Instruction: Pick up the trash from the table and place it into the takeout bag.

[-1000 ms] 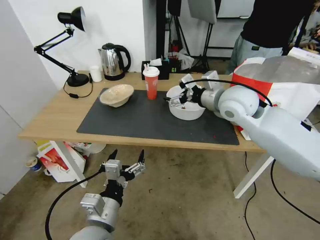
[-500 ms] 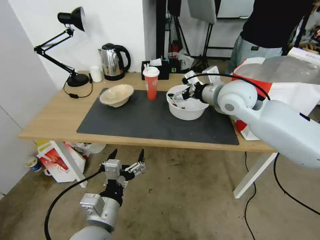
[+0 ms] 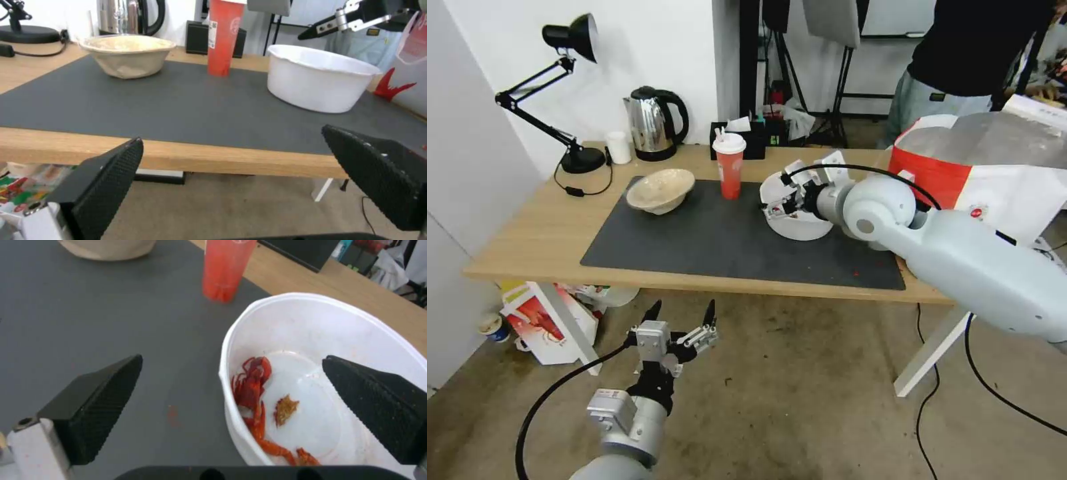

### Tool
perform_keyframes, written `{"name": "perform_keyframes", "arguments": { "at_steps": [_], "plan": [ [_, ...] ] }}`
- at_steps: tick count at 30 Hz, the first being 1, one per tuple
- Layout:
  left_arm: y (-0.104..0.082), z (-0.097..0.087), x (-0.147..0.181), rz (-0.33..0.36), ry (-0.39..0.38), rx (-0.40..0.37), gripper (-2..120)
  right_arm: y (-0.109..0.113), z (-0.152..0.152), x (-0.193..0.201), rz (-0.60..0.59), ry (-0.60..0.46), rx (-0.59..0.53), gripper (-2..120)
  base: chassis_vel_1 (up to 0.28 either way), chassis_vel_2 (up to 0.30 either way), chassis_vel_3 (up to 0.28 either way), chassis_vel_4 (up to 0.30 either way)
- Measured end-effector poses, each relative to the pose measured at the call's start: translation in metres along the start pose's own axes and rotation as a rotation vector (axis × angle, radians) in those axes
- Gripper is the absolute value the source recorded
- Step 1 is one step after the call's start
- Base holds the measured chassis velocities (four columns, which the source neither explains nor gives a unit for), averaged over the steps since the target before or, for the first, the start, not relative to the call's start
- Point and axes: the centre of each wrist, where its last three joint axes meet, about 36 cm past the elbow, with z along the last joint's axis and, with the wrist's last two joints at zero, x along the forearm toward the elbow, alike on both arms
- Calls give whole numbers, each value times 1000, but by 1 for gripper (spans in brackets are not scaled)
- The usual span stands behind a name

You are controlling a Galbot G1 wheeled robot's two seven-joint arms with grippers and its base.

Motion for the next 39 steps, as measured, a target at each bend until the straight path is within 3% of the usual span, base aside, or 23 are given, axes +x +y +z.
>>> {"name": "perform_keyframes", "arguments": {
  "at_steps": [18, 39],
  "plan": [
    [-4, 2, 1, -1, 7, 2, 100, -2, 17, -22, 22, 65, -21, 100, 0, 0, 0, 0],
    [-5, 1, 1, -3, 4, 3, 100, -12, 13, -44, 47, 83, -53, 100, 0, 0, 0, 0]
  ]
}}
